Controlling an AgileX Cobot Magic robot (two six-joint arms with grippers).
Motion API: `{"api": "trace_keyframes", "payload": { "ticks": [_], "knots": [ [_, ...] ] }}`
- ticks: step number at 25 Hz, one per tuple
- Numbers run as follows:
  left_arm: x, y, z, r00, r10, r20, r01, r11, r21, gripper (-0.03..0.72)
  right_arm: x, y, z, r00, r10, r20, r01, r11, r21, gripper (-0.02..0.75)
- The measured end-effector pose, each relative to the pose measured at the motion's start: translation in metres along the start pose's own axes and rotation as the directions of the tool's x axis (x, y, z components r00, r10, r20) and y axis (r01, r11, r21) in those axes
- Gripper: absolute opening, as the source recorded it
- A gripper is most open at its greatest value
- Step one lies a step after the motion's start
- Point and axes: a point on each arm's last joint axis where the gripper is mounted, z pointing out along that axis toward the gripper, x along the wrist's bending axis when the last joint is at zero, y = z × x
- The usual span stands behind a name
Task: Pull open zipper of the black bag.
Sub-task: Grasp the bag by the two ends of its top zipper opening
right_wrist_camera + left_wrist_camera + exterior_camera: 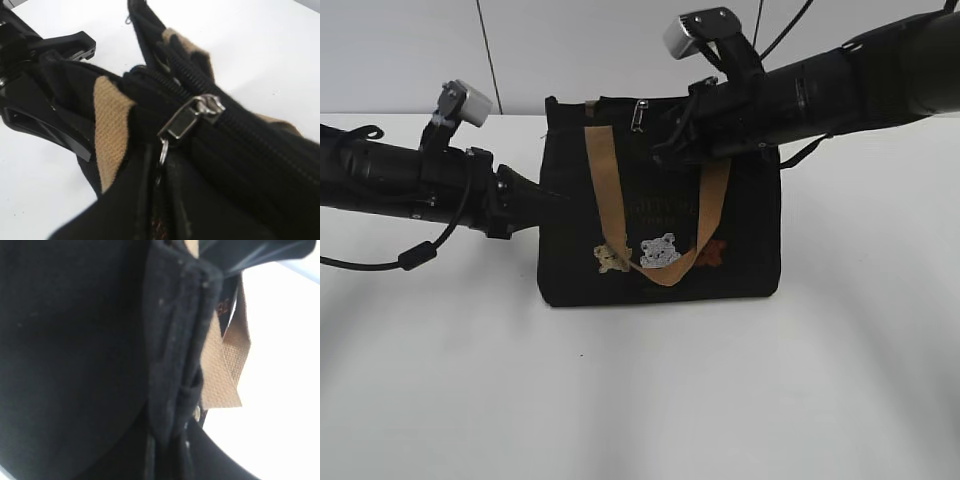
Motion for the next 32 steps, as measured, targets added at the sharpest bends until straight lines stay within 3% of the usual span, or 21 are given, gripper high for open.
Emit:
{"api": "trace_keyframes", "payload": {
  "ticks": [3, 14, 20, 32],
  "knots": [
    [0.0, 0.0, 0.0, 1.0, 0.0, 0.0, 0.0, 1.0, 0.0, 0.028, 0.0, 0.005, -0.006, 1.0, -0.007, 0.03, 0.007, 1.0, -0.005, -0.014],
    [0.0, 0.0, 0.0, 1.0, 0.002, 0.004, -0.002, 1.0, 0.0, 0.028, -0.001, 0.027, -0.051, 0.995, 0.016, 0.098, -0.016, 1.0, 0.008, -0.015],
    [-0.002, 0.001, 0.0, 1.0, 0.004, 0.016, -0.004, 1.0, -0.005, 0.027, -0.019, 0.028, -0.08, 0.991, 0.095, 0.096, -0.093, 0.995, -0.019, -0.015],
    [-0.001, 0.0, 0.0, 1.0, 0.008, 0.01, -0.008, 1.0, 0.003, 0.027, -0.072, 0.001, -0.126, 0.956, 0.187, 0.226, -0.199, 0.98, 0.031, -0.015]
  ]
}}
